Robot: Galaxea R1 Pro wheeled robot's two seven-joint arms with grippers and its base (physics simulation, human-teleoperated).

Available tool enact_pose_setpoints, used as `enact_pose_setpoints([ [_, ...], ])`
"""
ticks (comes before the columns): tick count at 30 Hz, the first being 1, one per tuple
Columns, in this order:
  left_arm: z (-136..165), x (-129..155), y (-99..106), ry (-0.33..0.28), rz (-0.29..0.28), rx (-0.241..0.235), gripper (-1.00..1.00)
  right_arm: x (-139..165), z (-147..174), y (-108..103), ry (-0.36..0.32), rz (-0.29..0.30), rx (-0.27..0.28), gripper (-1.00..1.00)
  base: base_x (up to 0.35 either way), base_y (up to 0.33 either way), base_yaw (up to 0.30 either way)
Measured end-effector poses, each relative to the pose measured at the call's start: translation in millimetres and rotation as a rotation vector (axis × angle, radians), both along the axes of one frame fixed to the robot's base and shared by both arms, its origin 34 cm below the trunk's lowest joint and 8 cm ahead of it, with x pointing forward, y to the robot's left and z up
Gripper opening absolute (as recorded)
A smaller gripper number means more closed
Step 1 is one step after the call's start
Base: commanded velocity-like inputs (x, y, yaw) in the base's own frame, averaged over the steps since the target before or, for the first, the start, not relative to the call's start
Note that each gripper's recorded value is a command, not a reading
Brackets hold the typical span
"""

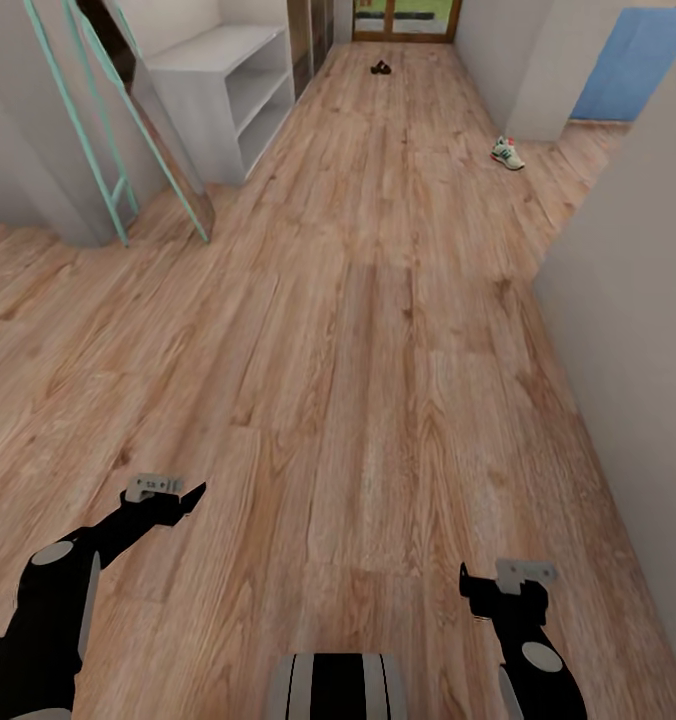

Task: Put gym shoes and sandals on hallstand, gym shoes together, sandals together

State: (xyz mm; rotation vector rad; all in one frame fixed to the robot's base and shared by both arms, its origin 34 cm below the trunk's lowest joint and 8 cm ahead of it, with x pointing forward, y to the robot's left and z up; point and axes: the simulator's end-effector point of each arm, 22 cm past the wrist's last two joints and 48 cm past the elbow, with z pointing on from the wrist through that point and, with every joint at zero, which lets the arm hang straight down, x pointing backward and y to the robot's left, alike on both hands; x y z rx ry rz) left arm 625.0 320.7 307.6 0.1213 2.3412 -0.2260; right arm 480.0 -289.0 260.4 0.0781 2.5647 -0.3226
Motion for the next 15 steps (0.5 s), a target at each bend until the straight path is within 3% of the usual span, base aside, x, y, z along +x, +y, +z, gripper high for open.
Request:
enact_pose_setpoints([
  [15, -7.4, -2.8, -8.8, 0.012, 0.002, -0.018, 1.00, -5.5, -5.8, 0.1, 0.026, 0.000, -0.001, 1.00, 0.329, 0.000, -0.114],
])
